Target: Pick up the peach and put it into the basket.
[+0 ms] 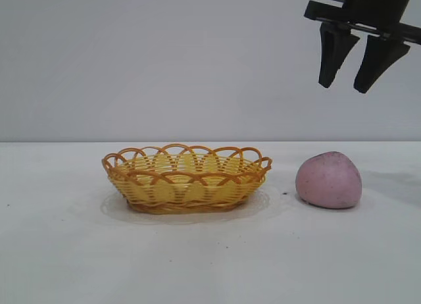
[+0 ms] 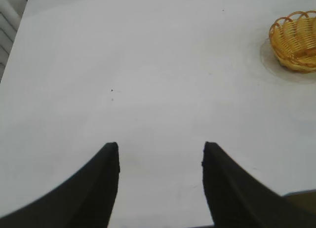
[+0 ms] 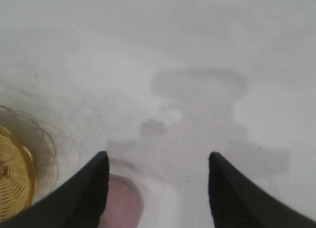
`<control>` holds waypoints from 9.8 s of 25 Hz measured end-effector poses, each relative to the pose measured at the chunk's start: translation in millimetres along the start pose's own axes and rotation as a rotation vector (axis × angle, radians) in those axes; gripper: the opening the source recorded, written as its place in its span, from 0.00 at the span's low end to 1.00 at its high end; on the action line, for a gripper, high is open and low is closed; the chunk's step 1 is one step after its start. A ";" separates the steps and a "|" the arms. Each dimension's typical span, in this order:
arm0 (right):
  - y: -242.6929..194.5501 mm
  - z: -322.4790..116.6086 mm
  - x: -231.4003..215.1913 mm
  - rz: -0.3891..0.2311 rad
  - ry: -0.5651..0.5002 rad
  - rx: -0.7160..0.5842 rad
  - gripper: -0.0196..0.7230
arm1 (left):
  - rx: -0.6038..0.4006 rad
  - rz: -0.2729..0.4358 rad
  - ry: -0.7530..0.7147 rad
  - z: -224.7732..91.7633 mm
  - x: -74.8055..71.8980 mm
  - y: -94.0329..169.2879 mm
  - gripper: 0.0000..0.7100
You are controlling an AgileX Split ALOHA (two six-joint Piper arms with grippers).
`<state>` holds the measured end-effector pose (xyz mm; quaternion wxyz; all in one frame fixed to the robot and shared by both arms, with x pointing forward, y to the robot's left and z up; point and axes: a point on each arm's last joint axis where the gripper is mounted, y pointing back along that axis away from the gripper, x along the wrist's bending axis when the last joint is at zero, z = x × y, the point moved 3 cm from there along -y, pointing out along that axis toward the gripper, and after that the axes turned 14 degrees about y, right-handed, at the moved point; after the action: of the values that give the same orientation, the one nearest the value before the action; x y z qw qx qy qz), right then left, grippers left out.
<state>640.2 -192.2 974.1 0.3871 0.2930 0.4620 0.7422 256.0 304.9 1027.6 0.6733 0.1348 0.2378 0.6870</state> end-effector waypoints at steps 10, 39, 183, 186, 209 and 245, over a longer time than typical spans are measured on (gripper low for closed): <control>0.0 1.0 -0.5 -0.004 0.000 -0.008 0.59 | -0.003 0.000 -0.003 0.4 0.0 0.0 0.47; 1.8 -25.7 17.1 0.080 0.052 0.232 0.59 | -0.011 0.039 0.021 0.5 0.8 0.2 0.47; 245.5 -246.8 95.1 -0.358 -0.079 -0.252 0.66 | -0.011 0.039 0.020 0.5 0.8 0.2 0.47; 236.7 -276.7 107.7 -0.365 -0.097 -0.310 0.66 | -0.011 0.039 0.020 0.5 0.8 0.2 0.47; 193.1 -330.4 124.9 -0.398 -0.115 -0.580 0.66 | -0.011 0.039 0.020 0.5 0.8 0.2 0.47; 193.3 -330.2 124.8 -0.399 -0.115 -0.582 0.66 | -0.009 0.030 0.015 0.5 0.6 0.2 0.47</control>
<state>253.8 -291.0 1027.6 0.6171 0.1159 0.2569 0.7347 256.1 305.5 1028.1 0.6616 0.1301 0.2376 0.6992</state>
